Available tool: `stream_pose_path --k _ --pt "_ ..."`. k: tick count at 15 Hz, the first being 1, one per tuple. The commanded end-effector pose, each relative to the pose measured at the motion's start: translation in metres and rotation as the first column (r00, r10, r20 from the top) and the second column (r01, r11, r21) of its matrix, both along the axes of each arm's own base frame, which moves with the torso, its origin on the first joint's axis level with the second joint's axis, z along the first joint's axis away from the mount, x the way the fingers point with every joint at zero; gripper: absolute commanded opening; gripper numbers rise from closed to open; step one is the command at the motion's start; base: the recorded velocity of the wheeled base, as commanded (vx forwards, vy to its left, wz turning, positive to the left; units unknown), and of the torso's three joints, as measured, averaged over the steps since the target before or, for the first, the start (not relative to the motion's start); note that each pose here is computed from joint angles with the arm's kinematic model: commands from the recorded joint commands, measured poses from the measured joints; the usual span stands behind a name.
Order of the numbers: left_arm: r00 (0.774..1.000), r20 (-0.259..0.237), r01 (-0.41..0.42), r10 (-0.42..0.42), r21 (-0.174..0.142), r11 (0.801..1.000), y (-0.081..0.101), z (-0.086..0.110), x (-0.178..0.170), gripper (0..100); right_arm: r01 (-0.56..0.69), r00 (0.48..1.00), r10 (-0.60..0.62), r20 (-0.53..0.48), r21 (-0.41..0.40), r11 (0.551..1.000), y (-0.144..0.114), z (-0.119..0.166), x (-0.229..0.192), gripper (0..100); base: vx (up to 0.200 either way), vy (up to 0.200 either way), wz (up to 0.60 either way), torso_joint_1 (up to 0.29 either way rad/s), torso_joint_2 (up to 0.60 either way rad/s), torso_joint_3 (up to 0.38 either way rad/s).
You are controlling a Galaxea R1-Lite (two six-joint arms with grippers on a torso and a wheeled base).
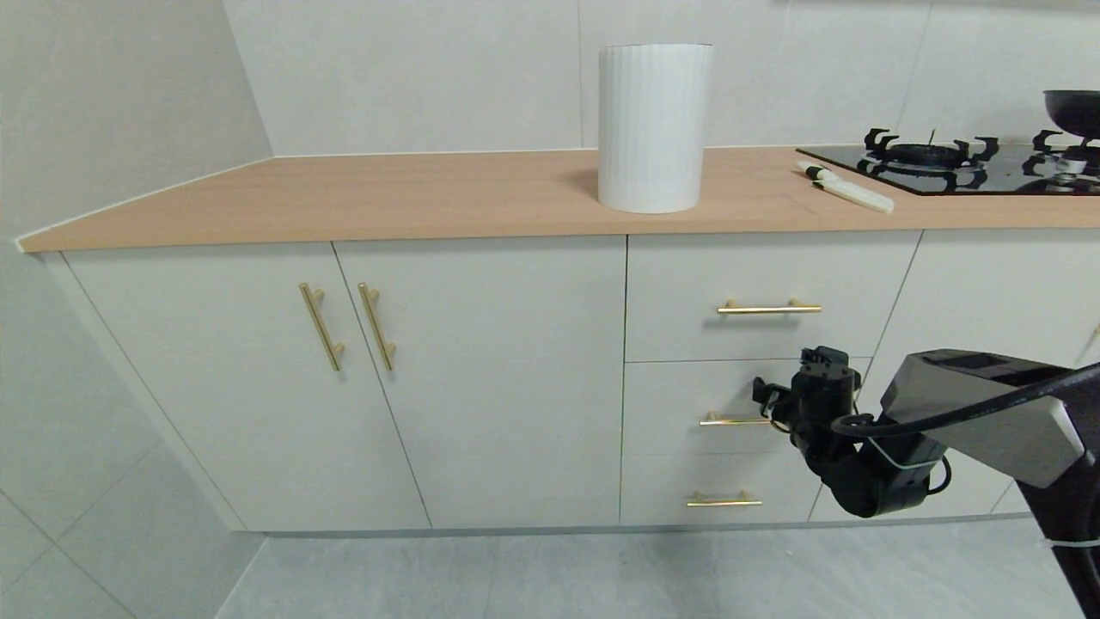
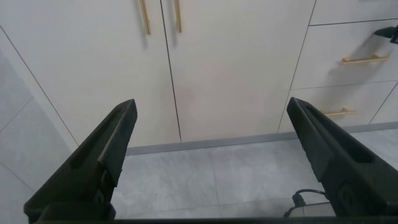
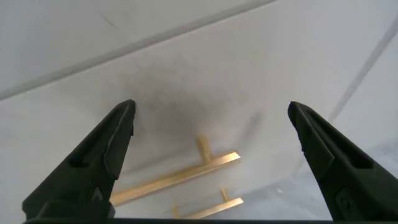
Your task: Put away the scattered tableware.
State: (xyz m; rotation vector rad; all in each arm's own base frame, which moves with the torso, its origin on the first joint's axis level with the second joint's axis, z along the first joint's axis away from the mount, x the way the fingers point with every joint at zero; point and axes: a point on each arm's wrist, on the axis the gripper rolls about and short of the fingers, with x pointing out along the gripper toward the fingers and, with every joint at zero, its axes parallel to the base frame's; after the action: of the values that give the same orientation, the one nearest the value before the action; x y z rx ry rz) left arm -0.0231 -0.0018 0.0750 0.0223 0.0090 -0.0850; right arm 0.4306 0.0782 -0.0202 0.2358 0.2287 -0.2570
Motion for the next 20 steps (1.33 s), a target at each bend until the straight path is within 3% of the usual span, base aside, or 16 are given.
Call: stream_pose_path --k 1,3,6,9,10,12,13,16,20 --pt "1.0 -0.001 -0.001 0.001 0.0 1.0 0.0 0.0 0.0 100 -0.057 0.996 0.057 -0.063 0.001 0.998 -0.003 0.016 -0.03 100 0.0 0.0 0.0 0.0 0.0 0.0" --pt "1.0 0.001 -0.001 0.001 0.0 1.0 0.0 0.0 0.0 100 -0.177 0.979 0.18 -0.095 0.03 0.984 -0.004 0.036 -0.058 100 0.0 0.0 0.0 0.0 0.0 0.0" --pt "1.0 -0.001 -0.001 0.001 0.0 1.0 0.0 0.0 0.0 100 -0.207 0.975 0.204 -0.088 -0.02 0.978 -0.012 0.077 -0.1 100 0.0 0.0 0.0 0.0 0.0 0.0" --pt "1.0 0.001 -0.001 0.001 -0.001 1.0 0.0 0.0 0.0 100 -0.214 0.977 0.214 -0.007 -0.085 0.973 -0.026 0.128 -0.157 100 0.0 0.0 0.0 0.0 0.0 0.0" --pt "1.0 -0.001 -0.001 0.001 0.0 1.0 0.0 0.0 0.0 100 -0.205 0.978 0.207 0.005 -0.113 0.972 -0.03 0.136 -0.173 100 0.0 0.0 0.0 0.0 0.0 0.0" --pt "1.0 -0.001 -0.001 0.001 0.0 1.0 0.0 0.0 0.0 100 -0.152 0.977 0.174 0.121 -0.175 0.973 -0.042 0.169 -0.224 100 0.0 0.0 0.0 0.0 0.0 0.0" --pt "1.0 0.001 -0.001 0.001 0.0 1.0 0.0 0.0 0.0 100 -0.111 0.962 0.158 0.224 -0.209 0.972 -0.05 0.19 -0.256 100 0.0 0.0 0.0 0.0 0.0 0.0" --pt "1.0 -0.001 -0.001 0.001 0.0 1.0 0.0 0.0 0.0 100 0.039 0.928 0.07 0.366 -0.282 0.959 -0.072 0.218 -0.325 100 0.0 0.0 0.0 0.0 0.0 0.0" --pt "1.0 0.001 -0.001 0.001 0.0 1.0 0.0 0.0 0.0 100 0.057 0.923 0.076 0.378 -0.329 0.943 -0.083 0.231 -0.409 100 0.0 0.0 0.0 0.0 0.0 0.0"
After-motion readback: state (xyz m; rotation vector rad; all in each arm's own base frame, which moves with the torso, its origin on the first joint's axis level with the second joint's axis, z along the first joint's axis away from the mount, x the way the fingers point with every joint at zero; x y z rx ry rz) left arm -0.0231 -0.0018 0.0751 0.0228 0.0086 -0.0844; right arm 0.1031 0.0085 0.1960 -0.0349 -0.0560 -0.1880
